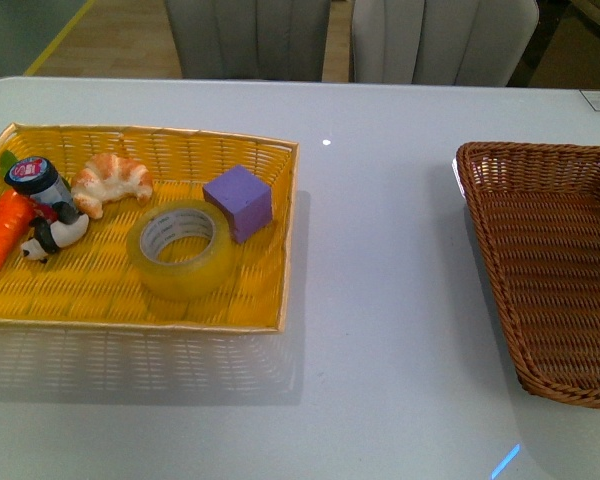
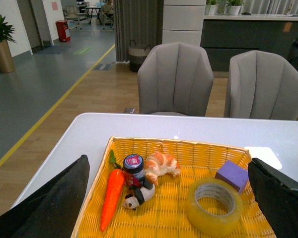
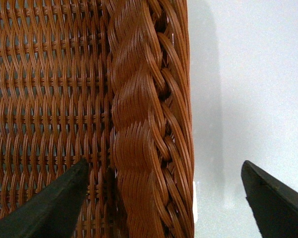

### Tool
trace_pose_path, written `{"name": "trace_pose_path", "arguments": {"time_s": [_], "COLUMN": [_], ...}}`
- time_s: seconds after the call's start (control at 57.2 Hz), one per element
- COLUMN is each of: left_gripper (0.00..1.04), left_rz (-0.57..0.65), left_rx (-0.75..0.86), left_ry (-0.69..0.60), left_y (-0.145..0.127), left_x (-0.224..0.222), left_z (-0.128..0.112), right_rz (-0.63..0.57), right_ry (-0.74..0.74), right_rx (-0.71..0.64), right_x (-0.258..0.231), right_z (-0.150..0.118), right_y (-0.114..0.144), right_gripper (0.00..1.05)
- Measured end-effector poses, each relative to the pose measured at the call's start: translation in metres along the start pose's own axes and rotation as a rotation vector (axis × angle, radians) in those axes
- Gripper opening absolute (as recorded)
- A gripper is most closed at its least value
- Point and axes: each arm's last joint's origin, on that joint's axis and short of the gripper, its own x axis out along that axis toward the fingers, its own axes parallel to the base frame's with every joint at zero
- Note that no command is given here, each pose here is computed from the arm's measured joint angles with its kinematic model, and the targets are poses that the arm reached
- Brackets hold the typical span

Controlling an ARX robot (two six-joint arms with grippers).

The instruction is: Move tape to another basket

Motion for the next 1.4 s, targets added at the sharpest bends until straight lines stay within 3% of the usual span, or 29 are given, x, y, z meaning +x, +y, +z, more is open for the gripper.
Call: {"name": "trace_pose_path", "arguments": {"time_s": [0.07,0.157,0.349,0.507,0.961,1.205,1.397], "left_gripper": [0.96,0.96,0.96,0.96,0.96,0.96,0.96], "left_rz": [0.0,0.0,0.0,0.0,0.0,0.0,0.0], "left_rx": [0.0,0.0,0.0,0.0,0.0,0.0,0.0], "left_ry": [0.0,0.0,0.0,0.0,0.0,0.0,0.0], "left_y": [0.0,0.0,0.0,0.0,0.0,0.0,0.0], "left_x": [0.0,0.0,0.0,0.0,0.0,0.0,0.0], "left_z": [0.0,0.0,0.0,0.0,0.0,0.0,0.0], "right_rz": [0.012,0.044,0.078,0.143,0.237,0.257,0.237], "right_ry": [0.009,0.048,0.072,0.06,0.101,0.093,0.043], "right_rx": [0.004,0.025,0.03,0.032,0.005,0.0,0.01], "right_x": [0.0,-0.001,-0.009,-0.02,-0.027,-0.029,-0.032], "right_z": [-0.001,-0.004,0.0,0.008,-0.001,-0.008,-0.006], "right_y": [0.001,0.006,0.025,0.056,0.143,0.165,0.159], "right_gripper": [0.78,0.55,0.27,0.05,0.04,0.05,0.35]}}
